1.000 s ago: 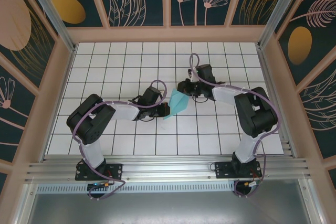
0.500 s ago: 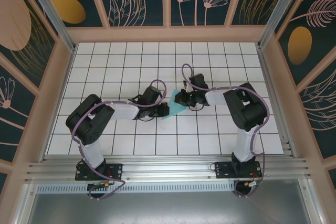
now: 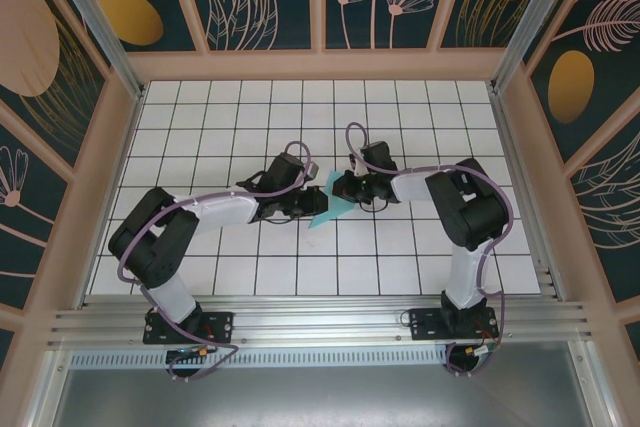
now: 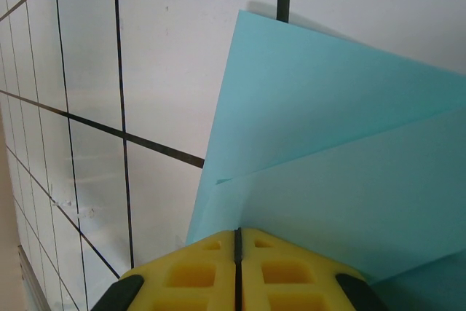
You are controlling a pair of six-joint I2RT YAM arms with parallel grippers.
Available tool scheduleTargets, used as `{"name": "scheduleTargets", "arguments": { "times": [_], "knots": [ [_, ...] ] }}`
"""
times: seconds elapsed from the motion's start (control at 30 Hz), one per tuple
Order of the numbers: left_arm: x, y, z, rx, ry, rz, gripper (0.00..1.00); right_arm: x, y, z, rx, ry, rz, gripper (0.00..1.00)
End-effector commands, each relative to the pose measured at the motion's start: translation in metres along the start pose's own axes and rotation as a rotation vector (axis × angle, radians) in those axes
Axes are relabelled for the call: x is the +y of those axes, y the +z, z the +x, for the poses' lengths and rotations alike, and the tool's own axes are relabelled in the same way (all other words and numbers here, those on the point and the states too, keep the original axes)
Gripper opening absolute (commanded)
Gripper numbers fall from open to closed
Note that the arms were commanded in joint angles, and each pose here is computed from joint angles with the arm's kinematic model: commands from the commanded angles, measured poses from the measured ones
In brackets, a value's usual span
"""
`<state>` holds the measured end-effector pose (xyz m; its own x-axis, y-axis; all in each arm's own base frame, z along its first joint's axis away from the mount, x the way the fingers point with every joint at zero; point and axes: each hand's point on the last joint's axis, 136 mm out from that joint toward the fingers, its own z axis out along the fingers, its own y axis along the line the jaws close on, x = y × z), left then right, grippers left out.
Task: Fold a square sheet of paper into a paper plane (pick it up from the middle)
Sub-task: Fourth fold the wing at the center of the table.
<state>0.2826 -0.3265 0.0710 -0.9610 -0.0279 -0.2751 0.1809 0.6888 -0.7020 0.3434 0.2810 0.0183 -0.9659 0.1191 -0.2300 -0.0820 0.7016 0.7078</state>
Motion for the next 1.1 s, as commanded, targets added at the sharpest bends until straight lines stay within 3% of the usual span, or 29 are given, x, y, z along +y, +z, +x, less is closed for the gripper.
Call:
{"name": "scheduleTargets", "arguments": {
  "times": [0.0, 0.33, 0.67, 1.07],
  "knots": [
    [-0.002, 0.011, 0.009, 0.059, -0.074, 0.073, 0.13, -0.038, 0.007, 0.022, 0.039, 0.048, 0.117, 0.1],
    [0.046, 0.023, 0.032, 0.124, -0.175, 0.076, 0.1, -0.049, 0.01, 0.027, 0.058, 0.052, 0.15, 0.11],
    [0.087, 0.01, 0.046, 0.12, -0.158, -0.127, 0.1, -0.051, 0.01, 0.026, 0.057, 0.054, 0.162, 0.11],
    [0.065, -0.02, 0.038, 0.083, -0.091, -0.127, 0.1, -0.048, 0.009, 0.025, 0.059, 0.05, 0.161, 0.12]
  ]
}}
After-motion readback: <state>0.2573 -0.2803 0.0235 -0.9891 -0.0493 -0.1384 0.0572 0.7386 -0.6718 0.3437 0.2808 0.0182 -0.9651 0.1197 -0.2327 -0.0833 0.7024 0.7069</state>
